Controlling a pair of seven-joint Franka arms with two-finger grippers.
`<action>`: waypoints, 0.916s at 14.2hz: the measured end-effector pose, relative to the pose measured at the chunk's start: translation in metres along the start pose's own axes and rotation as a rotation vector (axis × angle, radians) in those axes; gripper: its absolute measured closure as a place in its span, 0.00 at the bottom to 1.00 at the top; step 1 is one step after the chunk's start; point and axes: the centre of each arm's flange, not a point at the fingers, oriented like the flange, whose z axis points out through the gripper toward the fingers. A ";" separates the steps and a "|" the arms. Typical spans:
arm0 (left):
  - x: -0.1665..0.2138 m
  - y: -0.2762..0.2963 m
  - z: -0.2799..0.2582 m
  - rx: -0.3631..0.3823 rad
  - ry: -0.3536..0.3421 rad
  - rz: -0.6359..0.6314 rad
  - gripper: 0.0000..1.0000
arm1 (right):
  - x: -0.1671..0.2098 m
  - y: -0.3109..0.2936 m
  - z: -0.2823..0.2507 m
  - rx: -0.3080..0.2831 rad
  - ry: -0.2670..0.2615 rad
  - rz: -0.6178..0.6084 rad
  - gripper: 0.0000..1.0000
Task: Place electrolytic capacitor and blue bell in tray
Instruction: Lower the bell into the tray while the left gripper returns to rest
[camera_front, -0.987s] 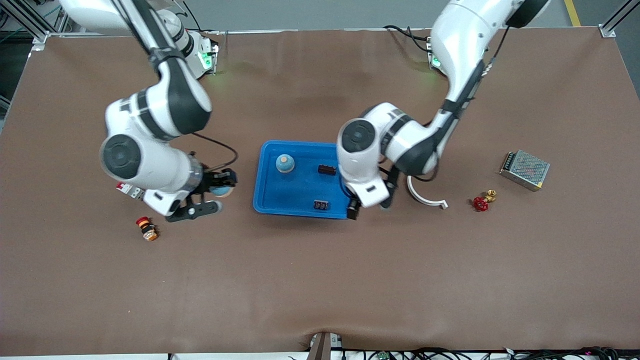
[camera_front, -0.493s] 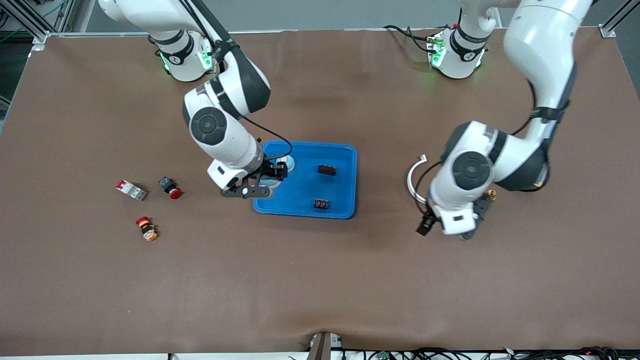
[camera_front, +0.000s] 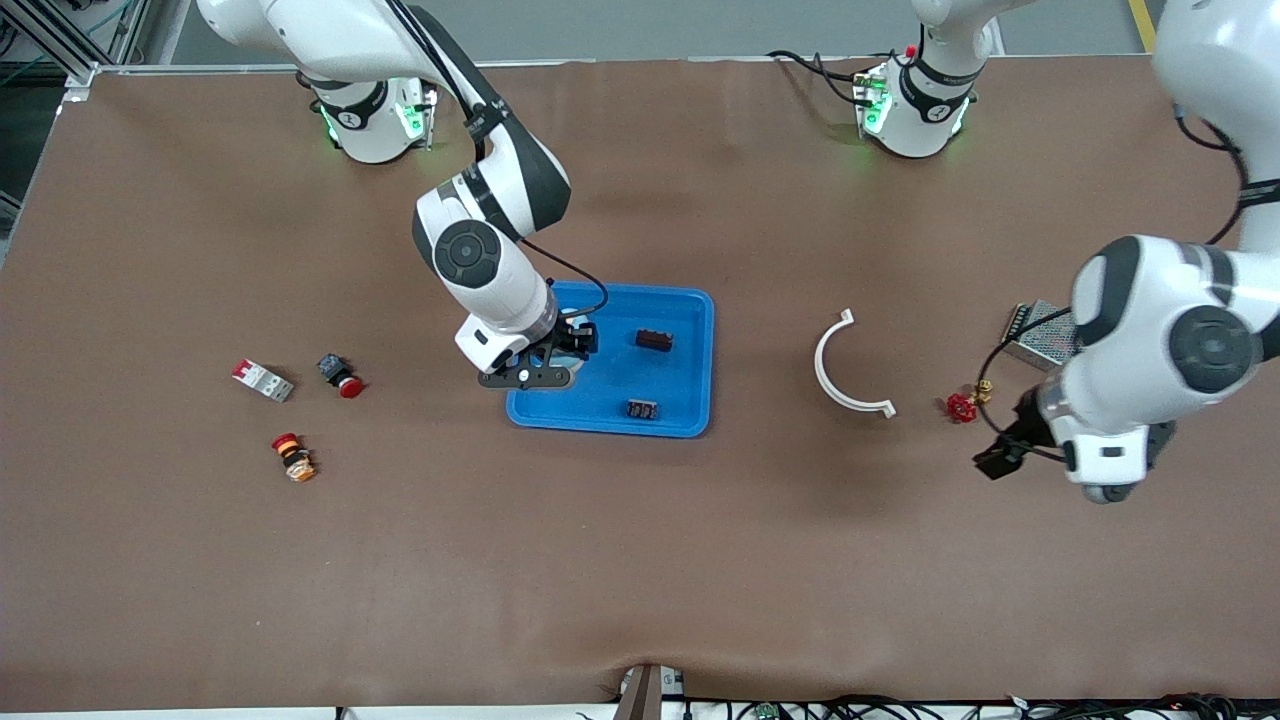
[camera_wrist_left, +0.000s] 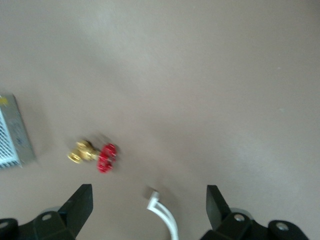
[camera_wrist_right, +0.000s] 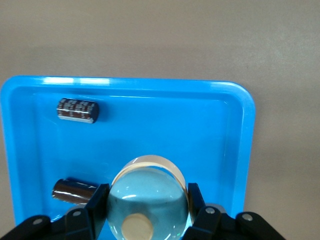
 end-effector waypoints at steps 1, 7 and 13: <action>0.013 -0.015 -0.007 -0.005 -0.019 0.054 0.00 | 0.002 0.002 0.004 -0.004 0.001 0.001 0.33; 0.043 -0.042 -0.059 -0.027 0.014 0.487 0.00 | 0.013 0.015 0.058 -0.004 0.054 -0.013 0.33; 0.033 -0.057 -0.114 0.005 0.055 0.595 0.00 | 0.013 0.024 0.085 -0.031 0.037 -0.071 0.33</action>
